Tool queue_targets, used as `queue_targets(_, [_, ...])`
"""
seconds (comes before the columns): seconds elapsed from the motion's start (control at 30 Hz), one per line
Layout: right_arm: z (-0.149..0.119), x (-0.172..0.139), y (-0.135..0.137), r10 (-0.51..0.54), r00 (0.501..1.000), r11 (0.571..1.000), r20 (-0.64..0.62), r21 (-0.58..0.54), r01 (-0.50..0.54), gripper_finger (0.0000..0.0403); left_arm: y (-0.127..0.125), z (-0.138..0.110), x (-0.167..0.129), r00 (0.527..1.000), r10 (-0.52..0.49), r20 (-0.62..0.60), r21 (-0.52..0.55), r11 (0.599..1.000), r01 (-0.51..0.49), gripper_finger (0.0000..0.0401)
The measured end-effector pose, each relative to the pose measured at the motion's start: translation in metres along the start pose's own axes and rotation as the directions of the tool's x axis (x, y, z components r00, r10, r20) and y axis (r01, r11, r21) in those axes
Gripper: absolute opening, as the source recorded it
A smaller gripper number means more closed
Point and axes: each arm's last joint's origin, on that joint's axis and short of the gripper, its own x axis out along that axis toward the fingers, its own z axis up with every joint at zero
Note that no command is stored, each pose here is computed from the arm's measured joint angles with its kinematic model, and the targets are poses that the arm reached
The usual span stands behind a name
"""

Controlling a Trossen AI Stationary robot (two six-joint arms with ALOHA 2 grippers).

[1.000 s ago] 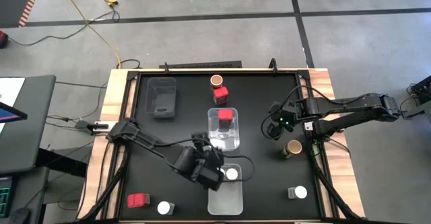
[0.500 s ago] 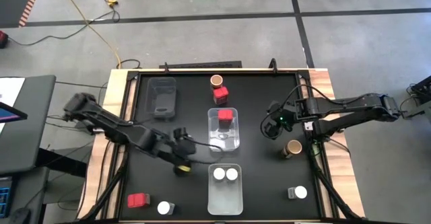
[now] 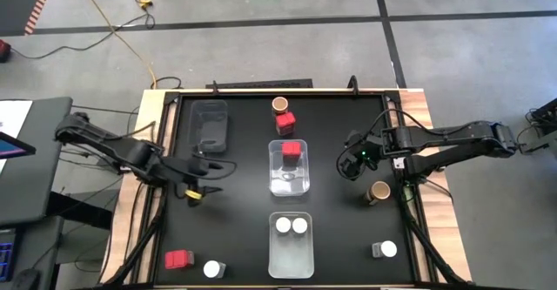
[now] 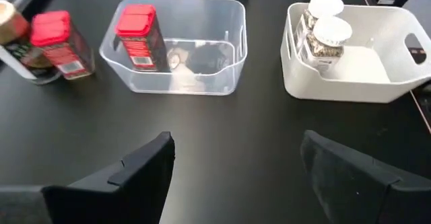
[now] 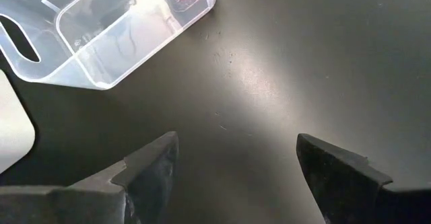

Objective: Sort spices by type
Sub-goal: Put the gold seasoning bottle into the black bin

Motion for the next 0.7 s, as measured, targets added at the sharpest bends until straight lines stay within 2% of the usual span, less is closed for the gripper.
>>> queue_targets(0.17, [0.002, 0.0, 0.002, 0.017, 1.0, 1.0, 0.025, 0.018, -0.017, 0.0329, 0.009, -0.007, -0.017, 1.0, 0.009, 0.024, 0.017, 1.0, -0.01, 0.0309])
queue_targets(0.33, [0.012, -0.001, 0.007, 0.059, 0.99, 0.977, 0.127, 0.199, -0.084, 0.0329, 0.014, -0.009, -0.026, 0.999, 0.002, 0.041, -0.033, 0.999, -0.001, 0.0309])
queue_targets(0.5, [0.025, -0.001, 0.01, 0.061, 0.963, 0.959, 0.261, 0.252, -0.13, 0.0325, 0.014, -0.011, -0.028, 0.999, -0.027, 0.023, 0.03, 0.999, 0.027, 0.0309])
queue_targets(0.6, [0.033, 0.0, 0.013, 0.029, 0.959, 0.959, 0.283, 0.263, -0.106, 0.0317, 0.016, -0.012, -0.03, 1.0, -0.019, 0.015, 0.042, 0.999, 0.019, 0.0309])
queue_targets(0.7, [0.042, 0.0, 0.017, -0.036, 0.971, 0.969, 0.237, 0.247, -0.024, 0.0307, 0.02, -0.014, -0.034, 1.0, -0.008, 0.019, 0.052, 0.999, 0.007, 0.0309])
